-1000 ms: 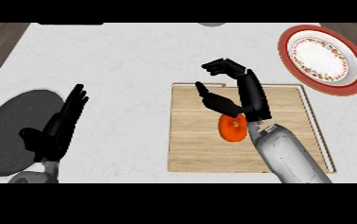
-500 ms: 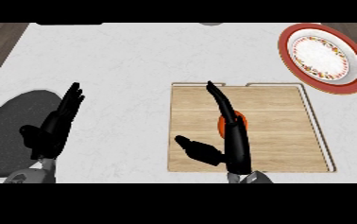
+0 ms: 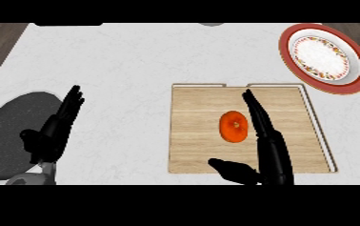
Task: Pick the squash from the tray and place it in the plate
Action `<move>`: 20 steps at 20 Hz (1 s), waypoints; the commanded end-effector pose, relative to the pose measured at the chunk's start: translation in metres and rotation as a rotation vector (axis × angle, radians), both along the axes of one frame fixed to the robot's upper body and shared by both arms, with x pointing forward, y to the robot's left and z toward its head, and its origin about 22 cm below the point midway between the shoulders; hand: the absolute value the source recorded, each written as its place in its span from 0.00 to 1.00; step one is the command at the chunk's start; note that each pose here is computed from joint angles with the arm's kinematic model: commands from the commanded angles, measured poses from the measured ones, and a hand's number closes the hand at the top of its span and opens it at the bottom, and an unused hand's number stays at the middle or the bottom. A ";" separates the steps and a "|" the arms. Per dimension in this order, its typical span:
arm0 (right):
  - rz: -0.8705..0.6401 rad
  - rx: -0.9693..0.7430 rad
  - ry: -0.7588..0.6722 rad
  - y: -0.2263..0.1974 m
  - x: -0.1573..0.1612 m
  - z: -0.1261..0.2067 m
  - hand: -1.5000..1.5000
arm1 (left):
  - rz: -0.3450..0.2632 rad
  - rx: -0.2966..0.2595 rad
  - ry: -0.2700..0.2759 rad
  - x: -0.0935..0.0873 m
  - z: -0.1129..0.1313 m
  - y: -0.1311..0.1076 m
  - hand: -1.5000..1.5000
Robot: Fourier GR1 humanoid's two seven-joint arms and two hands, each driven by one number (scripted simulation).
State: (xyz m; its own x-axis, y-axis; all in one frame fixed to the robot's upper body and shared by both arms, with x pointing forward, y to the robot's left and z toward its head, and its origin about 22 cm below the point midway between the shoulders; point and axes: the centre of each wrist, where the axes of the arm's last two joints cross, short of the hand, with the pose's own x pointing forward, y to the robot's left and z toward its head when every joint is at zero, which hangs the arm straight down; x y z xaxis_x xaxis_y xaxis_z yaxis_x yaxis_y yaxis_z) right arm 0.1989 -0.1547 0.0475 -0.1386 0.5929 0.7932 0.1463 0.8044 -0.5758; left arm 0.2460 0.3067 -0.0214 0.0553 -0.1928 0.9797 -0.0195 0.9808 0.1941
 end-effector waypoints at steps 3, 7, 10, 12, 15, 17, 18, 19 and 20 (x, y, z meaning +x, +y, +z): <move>0.015 -0.270 0.255 -0.022 -0.017 0.022 0.00 | -0.009 0.018 -0.001 0.007 0.002 0.001 0.50; 0.010 -0.280 0.342 -0.010 -0.008 0.063 0.00 | -0.009 -0.008 -0.017 0.011 0.004 -0.023 0.50; 0.001 -0.288 0.408 -0.003 -0.005 0.077 0.00 | -0.024 -0.012 -0.005 -0.007 -0.024 -0.003 0.50; -0.035 -0.328 0.458 0.002 0.002 0.081 0.00 | -0.031 0.000 -0.009 -0.004 0.007 0.001 0.50; -0.037 -0.330 0.488 -0.008 0.007 0.071 0.00 | -0.025 0.002 -0.010 -0.009 0.009 -0.007 0.50; -0.051 -0.379 0.508 -0.011 0.012 0.050 0.00 | -0.028 -0.012 0.006 0.019 0.000 -0.021 0.50; -0.048 -0.437 0.557 0.010 0.018 0.058 0.00 | -0.033 -0.004 0.005 -0.007 -0.001 0.000 0.50; -0.047 -0.449 0.566 0.003 0.018 0.039 0.00 | -0.014 -0.001 0.006 0.006 0.003 0.005 0.50; -0.040 -0.441 0.578 0.008 0.023 0.056 0.00 | -0.029 -0.015 -0.001 0.001 0.006 -0.018 0.50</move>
State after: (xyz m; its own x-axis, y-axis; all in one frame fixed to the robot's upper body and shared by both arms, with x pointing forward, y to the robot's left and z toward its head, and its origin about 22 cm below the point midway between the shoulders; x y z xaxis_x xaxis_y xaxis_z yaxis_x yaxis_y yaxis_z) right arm 0.2128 -0.1525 0.1018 0.2198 0.8422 0.4924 -0.1968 0.5326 -0.8232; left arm 0.2498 0.3000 -0.0192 0.0490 -0.1894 0.9807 0.0030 0.9819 0.1895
